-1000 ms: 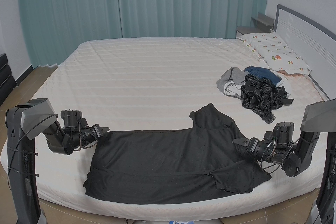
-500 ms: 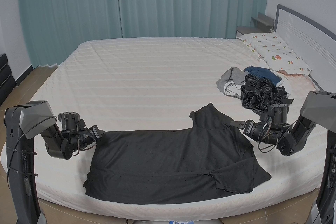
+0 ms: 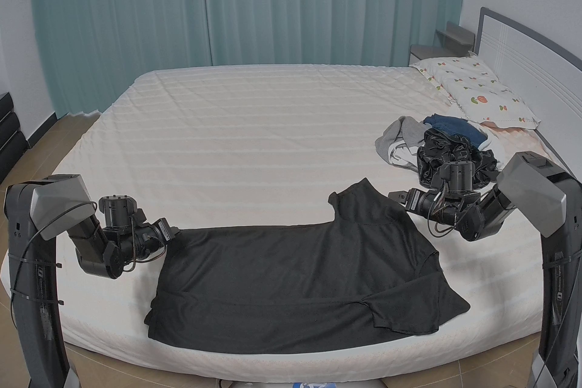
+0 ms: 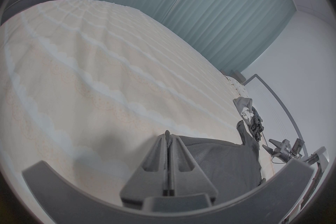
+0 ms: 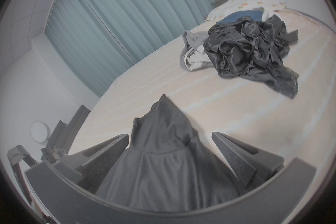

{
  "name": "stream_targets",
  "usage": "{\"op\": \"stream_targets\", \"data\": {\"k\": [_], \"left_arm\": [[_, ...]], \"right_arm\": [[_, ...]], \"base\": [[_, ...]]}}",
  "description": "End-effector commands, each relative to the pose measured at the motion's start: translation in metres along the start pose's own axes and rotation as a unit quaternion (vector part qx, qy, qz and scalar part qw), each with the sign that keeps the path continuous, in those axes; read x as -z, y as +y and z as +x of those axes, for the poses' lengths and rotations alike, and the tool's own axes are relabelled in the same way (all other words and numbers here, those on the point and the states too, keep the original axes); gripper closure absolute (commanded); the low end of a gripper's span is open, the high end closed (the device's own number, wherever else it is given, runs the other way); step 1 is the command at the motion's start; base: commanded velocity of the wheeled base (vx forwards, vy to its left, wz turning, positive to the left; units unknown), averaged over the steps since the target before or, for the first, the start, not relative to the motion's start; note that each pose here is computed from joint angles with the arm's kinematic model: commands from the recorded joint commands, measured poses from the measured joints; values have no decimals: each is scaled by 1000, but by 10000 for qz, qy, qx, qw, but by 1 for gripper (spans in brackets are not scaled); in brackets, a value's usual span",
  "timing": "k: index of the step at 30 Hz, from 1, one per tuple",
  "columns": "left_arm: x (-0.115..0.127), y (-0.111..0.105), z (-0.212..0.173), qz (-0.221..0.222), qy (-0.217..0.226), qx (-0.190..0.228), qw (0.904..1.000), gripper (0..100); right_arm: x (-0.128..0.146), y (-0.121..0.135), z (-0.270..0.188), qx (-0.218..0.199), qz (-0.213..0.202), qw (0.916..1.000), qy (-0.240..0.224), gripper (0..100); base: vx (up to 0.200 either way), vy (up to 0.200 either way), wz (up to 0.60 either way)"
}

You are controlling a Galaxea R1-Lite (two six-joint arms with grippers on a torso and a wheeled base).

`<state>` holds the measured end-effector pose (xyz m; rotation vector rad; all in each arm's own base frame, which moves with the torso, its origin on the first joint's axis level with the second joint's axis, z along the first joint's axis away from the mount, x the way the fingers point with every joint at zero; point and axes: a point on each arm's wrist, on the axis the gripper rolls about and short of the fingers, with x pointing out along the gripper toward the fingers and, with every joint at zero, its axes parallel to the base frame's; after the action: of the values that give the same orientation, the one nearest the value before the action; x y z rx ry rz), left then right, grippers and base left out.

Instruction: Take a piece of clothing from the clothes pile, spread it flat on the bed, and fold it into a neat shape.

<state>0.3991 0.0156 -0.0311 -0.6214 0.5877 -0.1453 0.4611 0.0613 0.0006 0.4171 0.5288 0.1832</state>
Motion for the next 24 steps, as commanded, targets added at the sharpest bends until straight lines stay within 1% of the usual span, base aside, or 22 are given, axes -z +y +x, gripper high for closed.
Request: {"op": "stream_targets", "data": {"k": [1,7,8,11,17,20,24], "left_arm": [[-1,0,-1,-14,-8,-2,10000,100],[0,0,-1,-16,-2,-6,10000,100],[0,0,-1,-16,-2,-6,10000,100],[0,0,-1,-16,-2,-6,10000,100],[-2,-1,-1,-6,-31,2,10000,100],[-3,-2,-2,-5,-49,13,10000,100],[-7,-4,-5,11,-114,35,9999,100]], "right_arm": [[14,-10,27,58,-10,9999,139,0],[15,-11,30,-11,26,9999,153,0],[14,-10,29,-25,34,9999,159,100],[14,-10,25,-62,90,9997,209,100],[3,-12,8,-276,268,9990,247,100],[0,-13,4,-282,331,9988,224,100],[-7,-14,-3,-323,390,9987,59,100]], "base": [[0,0,0],[0,0,0],[0,0,0],[0,0,0],[0,0,0],[0,0,0],[0,0,0]]}}
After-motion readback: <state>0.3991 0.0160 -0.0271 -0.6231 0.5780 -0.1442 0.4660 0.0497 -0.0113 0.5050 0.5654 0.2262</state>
